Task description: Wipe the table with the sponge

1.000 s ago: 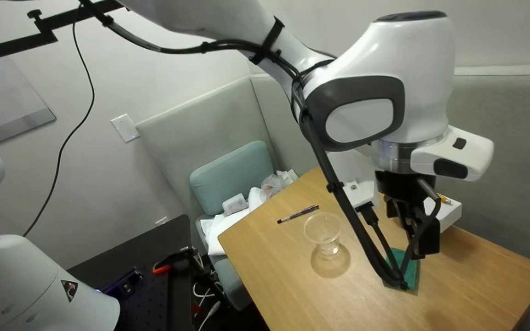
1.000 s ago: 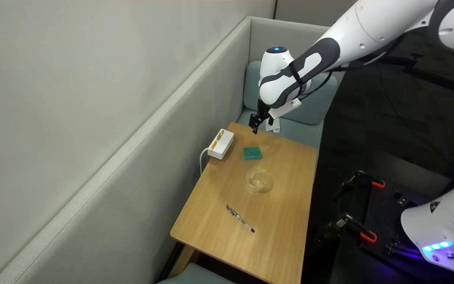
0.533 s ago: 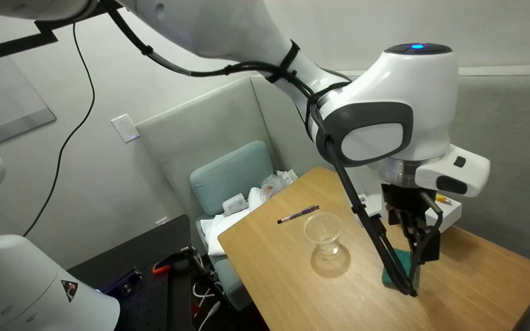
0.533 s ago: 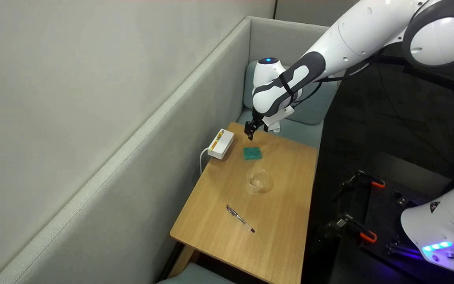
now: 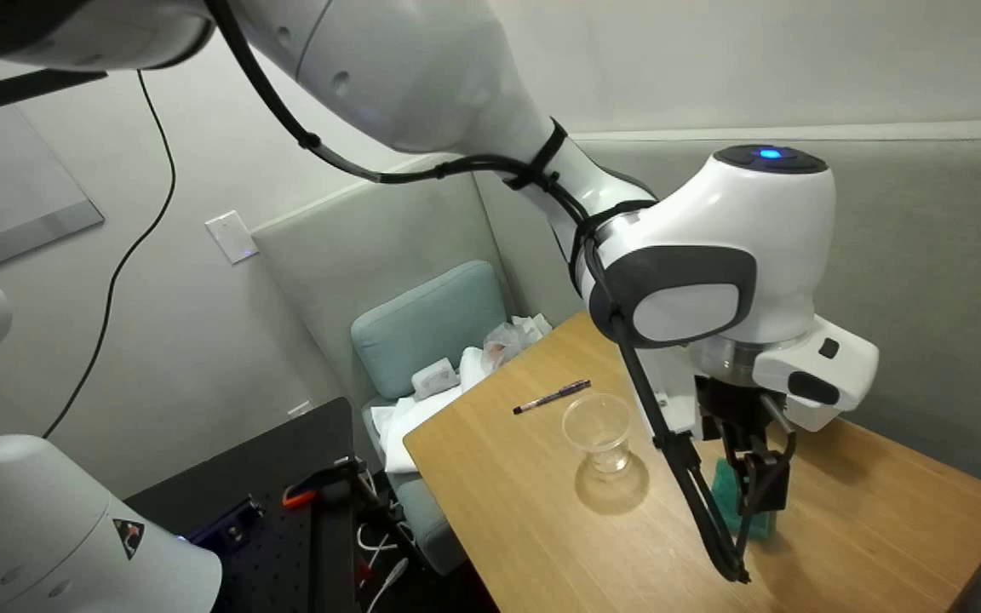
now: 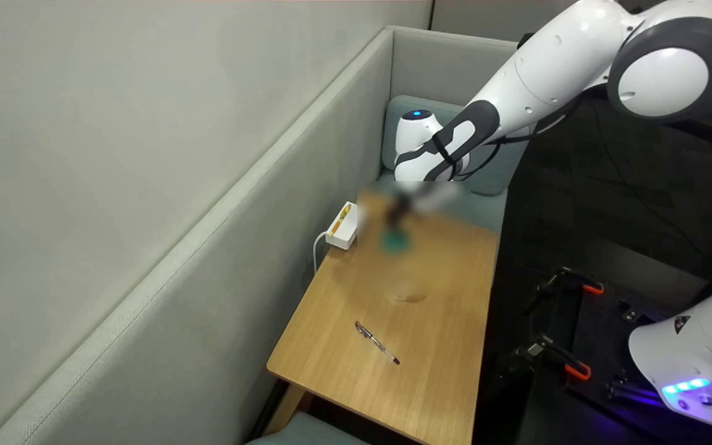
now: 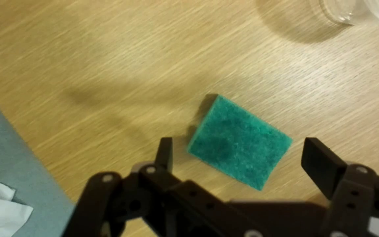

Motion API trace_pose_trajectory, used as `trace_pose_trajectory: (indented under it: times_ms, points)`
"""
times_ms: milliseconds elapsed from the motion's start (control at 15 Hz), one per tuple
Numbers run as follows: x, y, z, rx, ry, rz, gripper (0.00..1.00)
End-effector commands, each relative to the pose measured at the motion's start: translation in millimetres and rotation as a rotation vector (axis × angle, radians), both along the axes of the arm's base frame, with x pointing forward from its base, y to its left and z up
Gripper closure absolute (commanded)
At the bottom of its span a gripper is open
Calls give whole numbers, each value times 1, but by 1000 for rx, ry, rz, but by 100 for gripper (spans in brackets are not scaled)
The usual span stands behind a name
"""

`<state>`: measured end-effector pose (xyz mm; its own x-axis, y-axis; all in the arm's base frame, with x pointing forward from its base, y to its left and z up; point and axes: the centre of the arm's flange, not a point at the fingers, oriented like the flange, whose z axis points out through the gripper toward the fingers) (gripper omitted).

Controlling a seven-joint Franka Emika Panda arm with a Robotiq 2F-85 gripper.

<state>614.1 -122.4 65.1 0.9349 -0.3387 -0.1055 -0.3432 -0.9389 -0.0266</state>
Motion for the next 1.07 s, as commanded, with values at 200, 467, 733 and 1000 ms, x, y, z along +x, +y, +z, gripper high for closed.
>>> trace_pose_trajectory:
  times_ms: [200,467,733,1000]
  points:
    - [7,0,-27,-8,13,-20,0]
    - [10,1,-38,-12,18,-22,10]
    - [14,-1,-47,-21,17,-30,19]
    - [18,-3,-57,-31,23,-45,26]
